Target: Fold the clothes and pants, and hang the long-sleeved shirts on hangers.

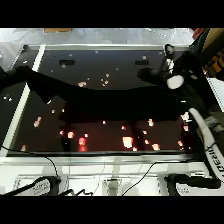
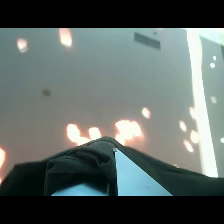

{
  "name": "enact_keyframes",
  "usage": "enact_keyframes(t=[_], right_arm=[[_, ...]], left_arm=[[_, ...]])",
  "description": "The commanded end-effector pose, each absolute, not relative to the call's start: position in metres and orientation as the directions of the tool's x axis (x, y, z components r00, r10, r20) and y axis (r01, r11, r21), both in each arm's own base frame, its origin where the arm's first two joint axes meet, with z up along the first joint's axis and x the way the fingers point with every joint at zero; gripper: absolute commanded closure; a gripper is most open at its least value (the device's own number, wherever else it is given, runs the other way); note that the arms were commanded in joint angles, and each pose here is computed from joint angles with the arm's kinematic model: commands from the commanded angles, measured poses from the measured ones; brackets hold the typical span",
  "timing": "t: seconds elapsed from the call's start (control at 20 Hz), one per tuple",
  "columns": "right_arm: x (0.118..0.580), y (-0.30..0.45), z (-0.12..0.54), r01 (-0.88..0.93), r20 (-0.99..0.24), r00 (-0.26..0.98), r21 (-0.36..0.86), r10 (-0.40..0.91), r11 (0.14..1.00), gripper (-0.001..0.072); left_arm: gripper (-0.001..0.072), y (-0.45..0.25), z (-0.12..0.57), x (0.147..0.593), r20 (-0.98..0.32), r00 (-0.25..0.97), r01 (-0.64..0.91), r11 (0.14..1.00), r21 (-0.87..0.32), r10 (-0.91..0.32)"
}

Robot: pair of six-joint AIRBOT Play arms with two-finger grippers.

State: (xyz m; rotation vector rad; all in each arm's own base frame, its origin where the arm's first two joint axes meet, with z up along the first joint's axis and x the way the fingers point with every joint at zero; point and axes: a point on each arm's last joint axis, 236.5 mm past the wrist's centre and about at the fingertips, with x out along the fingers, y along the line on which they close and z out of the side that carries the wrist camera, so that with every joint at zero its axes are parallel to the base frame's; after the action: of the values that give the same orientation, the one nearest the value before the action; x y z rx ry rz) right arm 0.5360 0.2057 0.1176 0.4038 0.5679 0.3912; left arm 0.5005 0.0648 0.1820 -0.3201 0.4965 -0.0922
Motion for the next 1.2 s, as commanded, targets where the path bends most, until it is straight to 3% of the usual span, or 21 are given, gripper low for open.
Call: enact_keyframes(t=[0.0,0.3,0.5,0.7,0.9,1.15], right_arm=[[0.526,0.303,0.099,-0.307,-0.432,0.699,0.538,0.569,0.785,0.0695],[0.501,0.425,0.065,-0.418,-0.501,0.484,0.588,0.718,0.692,0.0695],[0.462,0.483,0.032,-0.437,-0.538,0.375,0.616,0.755,0.656,0.0695],[0.408,0.537,0.008,-0.483,-0.555,0.279,0.625,0.784,0.614,0.0695],[0.378,0.565,-0.010,-0.513,-0.561,0.243,0.617,0.791,0.596,0.0695],[0.410,0.540,-0.008,-0.496,-0.568,0.294,0.597,0.769,0.630,0.0694]], left_arm=[[0.0699,0.044,0.203,0.473,-0.468,0.857,0.074,0.950,-0.302,-0.216],[0.0698,0.008,0.190,0.438,-0.561,0.750,0.168,0.921,-0.351,-0.351],[0.0697,-0.018,0.213,0.440,-0.465,0.757,0.223,0.850,-0.478,-0.460],[0.0697,-0.029,0.227,0.440,-0.404,0.760,0.268,0.811,-0.520,-0.510],[0.0697,-0.030,0.230,0.441,-0.393,0.762,0.270,0.804,-0.530,-0.515],[0.0697,-0.024,0.217,0.443,-0.432,0.756,0.251,0.827,-0.503,-0.492]])
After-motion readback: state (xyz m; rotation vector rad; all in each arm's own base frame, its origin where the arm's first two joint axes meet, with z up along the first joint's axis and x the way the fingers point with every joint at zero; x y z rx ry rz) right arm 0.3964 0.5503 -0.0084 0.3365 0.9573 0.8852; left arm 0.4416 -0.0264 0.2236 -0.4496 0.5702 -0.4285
